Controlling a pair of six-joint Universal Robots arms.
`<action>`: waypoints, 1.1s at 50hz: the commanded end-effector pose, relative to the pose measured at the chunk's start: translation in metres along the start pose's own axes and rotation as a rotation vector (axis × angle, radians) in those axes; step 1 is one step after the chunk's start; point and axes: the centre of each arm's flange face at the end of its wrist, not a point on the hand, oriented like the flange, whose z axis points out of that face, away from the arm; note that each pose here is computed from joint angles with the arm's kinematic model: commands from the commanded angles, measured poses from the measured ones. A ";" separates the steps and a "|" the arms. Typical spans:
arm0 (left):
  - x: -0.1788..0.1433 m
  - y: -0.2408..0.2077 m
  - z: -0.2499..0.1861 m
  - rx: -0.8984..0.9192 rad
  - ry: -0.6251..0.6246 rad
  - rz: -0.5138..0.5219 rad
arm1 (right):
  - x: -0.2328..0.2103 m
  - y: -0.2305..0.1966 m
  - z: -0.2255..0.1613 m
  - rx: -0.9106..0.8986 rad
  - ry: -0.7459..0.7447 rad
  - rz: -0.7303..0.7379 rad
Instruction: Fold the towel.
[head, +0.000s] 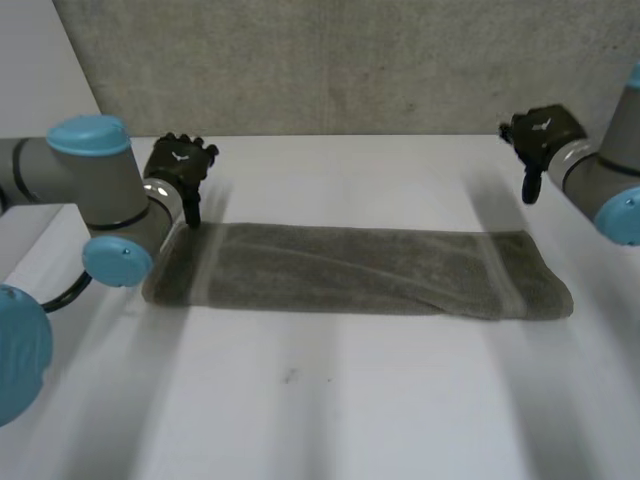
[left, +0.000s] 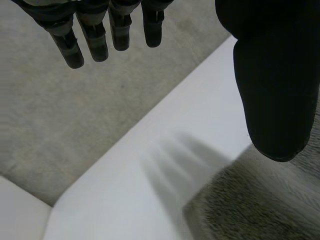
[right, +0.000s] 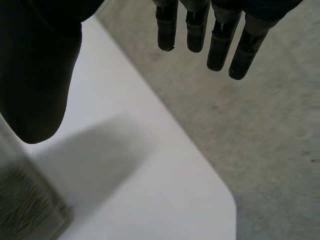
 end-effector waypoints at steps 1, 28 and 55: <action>-0.022 -0.008 -0.031 -0.060 -0.030 -0.014 | 0.028 -0.020 -0.031 0.019 -0.009 0.041; 0.005 0.015 -0.138 -0.042 0.034 -0.217 | -0.039 0.089 -0.135 -0.156 -0.228 0.156; 0.006 0.022 -0.140 -0.036 0.025 -0.222 | 0.038 0.154 -0.085 -0.232 0.032 -0.094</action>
